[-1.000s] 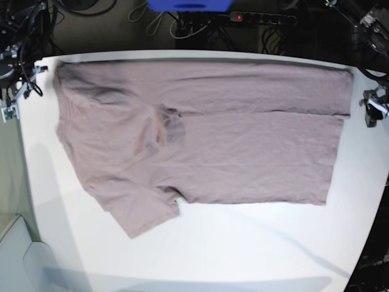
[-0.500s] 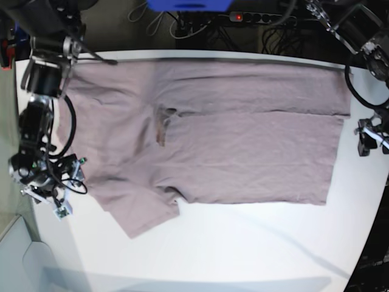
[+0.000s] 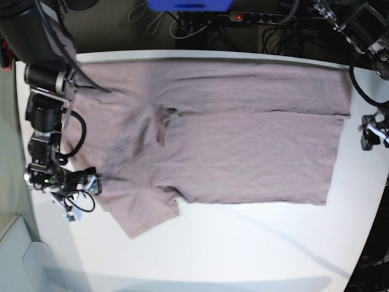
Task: Layout the t-shirt on the table in an organized manner, then fold the t-shirt properly
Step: 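Release the edge and move the right gripper to the shirt's hem corner, then move the left gripper to the other hem corner and grasp both corners, then lift the hem with both grippers and fold it over toward the collar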
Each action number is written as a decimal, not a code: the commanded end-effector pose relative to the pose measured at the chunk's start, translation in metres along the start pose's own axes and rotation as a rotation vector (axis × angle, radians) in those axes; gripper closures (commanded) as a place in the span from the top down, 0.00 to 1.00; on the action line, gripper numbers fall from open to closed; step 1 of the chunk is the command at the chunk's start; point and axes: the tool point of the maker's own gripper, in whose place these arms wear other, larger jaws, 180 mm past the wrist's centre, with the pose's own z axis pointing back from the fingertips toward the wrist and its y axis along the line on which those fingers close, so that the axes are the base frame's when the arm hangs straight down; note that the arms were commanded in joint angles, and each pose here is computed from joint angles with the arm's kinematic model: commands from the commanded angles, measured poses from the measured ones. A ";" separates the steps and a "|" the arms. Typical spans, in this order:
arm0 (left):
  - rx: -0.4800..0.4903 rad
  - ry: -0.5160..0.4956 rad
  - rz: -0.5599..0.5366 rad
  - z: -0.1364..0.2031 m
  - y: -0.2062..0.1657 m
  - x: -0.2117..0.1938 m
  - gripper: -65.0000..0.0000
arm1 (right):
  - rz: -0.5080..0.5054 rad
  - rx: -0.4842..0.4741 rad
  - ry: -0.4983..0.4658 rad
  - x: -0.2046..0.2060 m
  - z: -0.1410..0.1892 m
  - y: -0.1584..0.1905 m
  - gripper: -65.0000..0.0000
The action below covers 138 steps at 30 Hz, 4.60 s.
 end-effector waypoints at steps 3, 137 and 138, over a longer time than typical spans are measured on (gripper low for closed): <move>0.002 -0.053 0.004 0.000 0.005 0.020 0.65 | -0.032 0.007 -0.054 0.011 -0.002 -0.006 0.68; -0.255 -0.214 -0.007 -0.044 -0.073 0.032 0.00 | 0.354 -0.253 -0.270 -0.037 0.165 0.035 0.00; -0.251 -0.215 -0.012 -0.042 -0.072 0.031 0.00 | 0.359 -0.250 -0.255 -0.043 0.166 0.033 0.00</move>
